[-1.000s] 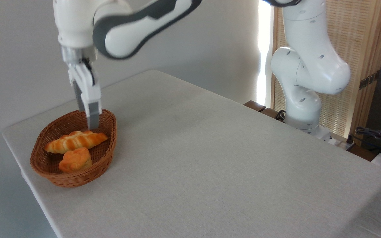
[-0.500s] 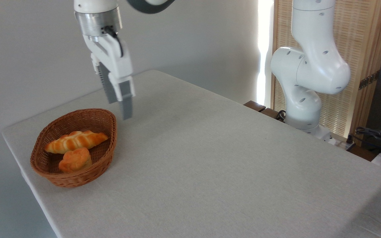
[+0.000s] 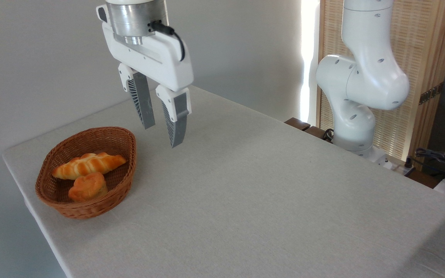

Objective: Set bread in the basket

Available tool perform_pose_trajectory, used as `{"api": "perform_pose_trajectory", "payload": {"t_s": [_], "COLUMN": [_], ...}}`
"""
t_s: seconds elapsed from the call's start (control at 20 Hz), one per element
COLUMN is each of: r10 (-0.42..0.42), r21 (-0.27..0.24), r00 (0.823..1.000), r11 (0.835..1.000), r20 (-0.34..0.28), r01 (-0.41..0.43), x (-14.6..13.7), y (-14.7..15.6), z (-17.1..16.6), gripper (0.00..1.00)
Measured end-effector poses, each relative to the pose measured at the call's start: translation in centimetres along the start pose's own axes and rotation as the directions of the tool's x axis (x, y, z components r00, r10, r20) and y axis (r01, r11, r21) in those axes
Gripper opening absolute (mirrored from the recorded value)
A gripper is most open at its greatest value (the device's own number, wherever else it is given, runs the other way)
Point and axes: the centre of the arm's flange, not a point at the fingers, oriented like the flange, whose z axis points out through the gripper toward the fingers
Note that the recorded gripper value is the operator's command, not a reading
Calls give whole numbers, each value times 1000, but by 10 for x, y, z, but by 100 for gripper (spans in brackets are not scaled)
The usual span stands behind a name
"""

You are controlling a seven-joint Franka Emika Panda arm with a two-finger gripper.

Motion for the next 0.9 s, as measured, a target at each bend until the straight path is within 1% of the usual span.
{"api": "perform_pose_trajectory", "payload": {"t_s": [0.3, 0.35, 0.5, 0.55, 0.9], "r10": [-6, -5, 10, 14, 16], "r21": [-6, 1, 64, 76, 86], "r00": [1000, 1000, 998, 997, 997], "r11": [1000, 1000, 998, 997, 996], "r20": [7, 13, 65, 75, 82], "r01": [6, 5, -14, -20, -23], "x": [-3, -4, -5, -5, -5], "y": [-2, -2, -4, -4, -4], "z": [-3, -3, -3, -3, -4], "gripper": [100, 100, 100, 100, 100]}}
